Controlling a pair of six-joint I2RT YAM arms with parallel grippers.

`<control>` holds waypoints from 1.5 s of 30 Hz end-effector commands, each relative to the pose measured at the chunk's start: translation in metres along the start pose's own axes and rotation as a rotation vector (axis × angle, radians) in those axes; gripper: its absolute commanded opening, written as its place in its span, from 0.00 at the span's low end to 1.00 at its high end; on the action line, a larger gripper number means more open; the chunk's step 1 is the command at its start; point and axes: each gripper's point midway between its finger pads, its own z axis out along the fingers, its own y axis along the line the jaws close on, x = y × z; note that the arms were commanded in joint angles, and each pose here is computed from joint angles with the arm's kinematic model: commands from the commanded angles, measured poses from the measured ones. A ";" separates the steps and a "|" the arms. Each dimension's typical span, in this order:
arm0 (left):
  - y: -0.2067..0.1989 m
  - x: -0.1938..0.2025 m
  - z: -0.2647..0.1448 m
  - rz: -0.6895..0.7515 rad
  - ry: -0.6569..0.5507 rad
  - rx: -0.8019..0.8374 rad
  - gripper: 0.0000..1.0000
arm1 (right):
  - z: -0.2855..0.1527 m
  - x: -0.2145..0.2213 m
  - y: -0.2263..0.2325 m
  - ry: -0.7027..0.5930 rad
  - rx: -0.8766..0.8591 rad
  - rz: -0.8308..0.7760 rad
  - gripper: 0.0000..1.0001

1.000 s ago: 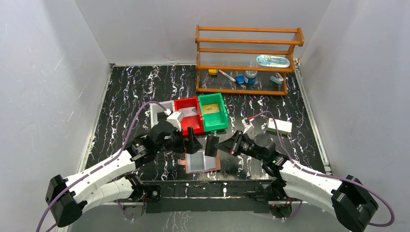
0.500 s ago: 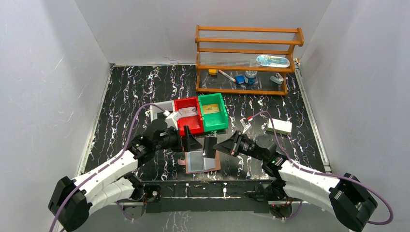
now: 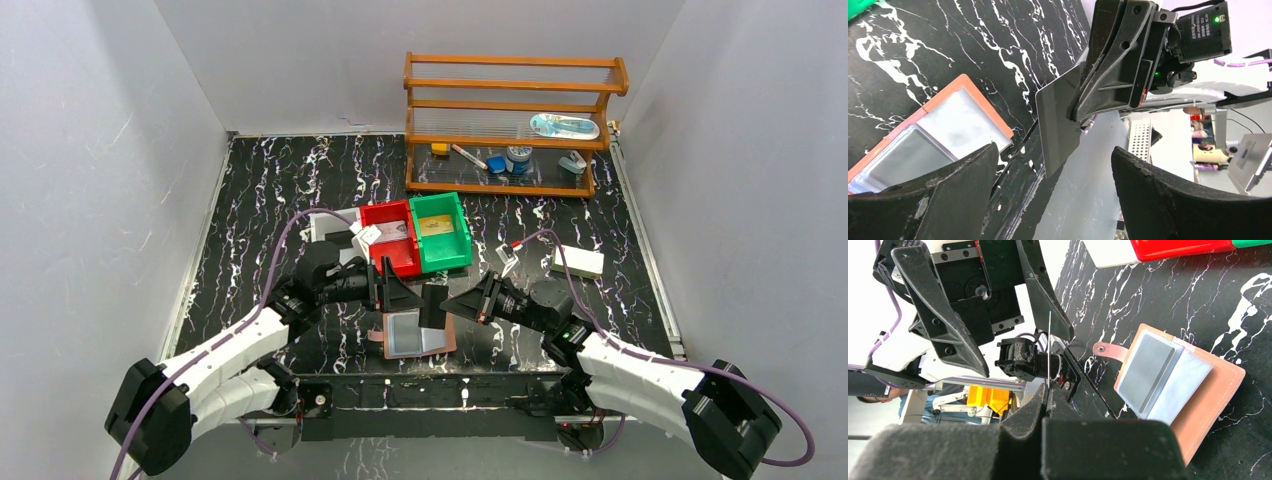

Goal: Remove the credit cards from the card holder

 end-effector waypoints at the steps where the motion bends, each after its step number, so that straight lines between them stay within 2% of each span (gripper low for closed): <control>1: -0.017 0.004 0.001 -0.008 0.047 0.108 0.78 | 0.001 -0.012 0.025 -0.034 -0.085 -0.023 0.00; 7: -0.025 0.005 -0.003 0.014 0.076 0.122 0.70 | 0.008 -0.015 0.034 -0.023 -0.119 -0.021 0.00; 11: -0.025 0.012 -0.002 0.008 0.135 0.141 0.57 | 0.011 -0.017 0.039 -0.033 -0.162 0.003 0.00; 16: -0.026 0.008 -0.003 0.033 0.118 0.151 0.50 | 0.013 -0.018 0.049 -0.016 -0.212 0.008 0.00; 22: -0.037 -0.001 -0.005 0.020 0.098 0.239 0.34 | 0.011 -0.018 0.046 -0.012 -0.212 0.014 0.00; 26: -0.073 -0.015 -0.012 0.022 0.096 0.390 0.19 | 0.008 -0.020 0.056 -0.003 -0.262 0.010 0.00; 28: -0.086 -0.018 -0.018 0.064 0.075 0.442 0.19 | 0.008 -0.021 0.056 -0.004 -0.260 0.001 0.00; 31: -0.087 -0.023 -0.016 0.081 0.090 0.435 0.16 | 0.007 -0.024 0.056 -0.017 -0.260 0.008 0.00; 38: -0.091 -0.027 -0.014 0.081 0.081 0.456 0.00 | 0.006 -0.024 0.061 -0.006 -0.297 0.029 0.00; 40: -0.092 -0.025 -0.016 0.088 0.090 0.456 0.00 | 0.007 -0.023 0.062 0.007 -0.303 0.027 0.00; 45: -0.069 -0.018 -0.012 0.084 0.109 0.327 0.00 | 0.009 -0.022 0.046 0.006 -0.235 0.084 0.28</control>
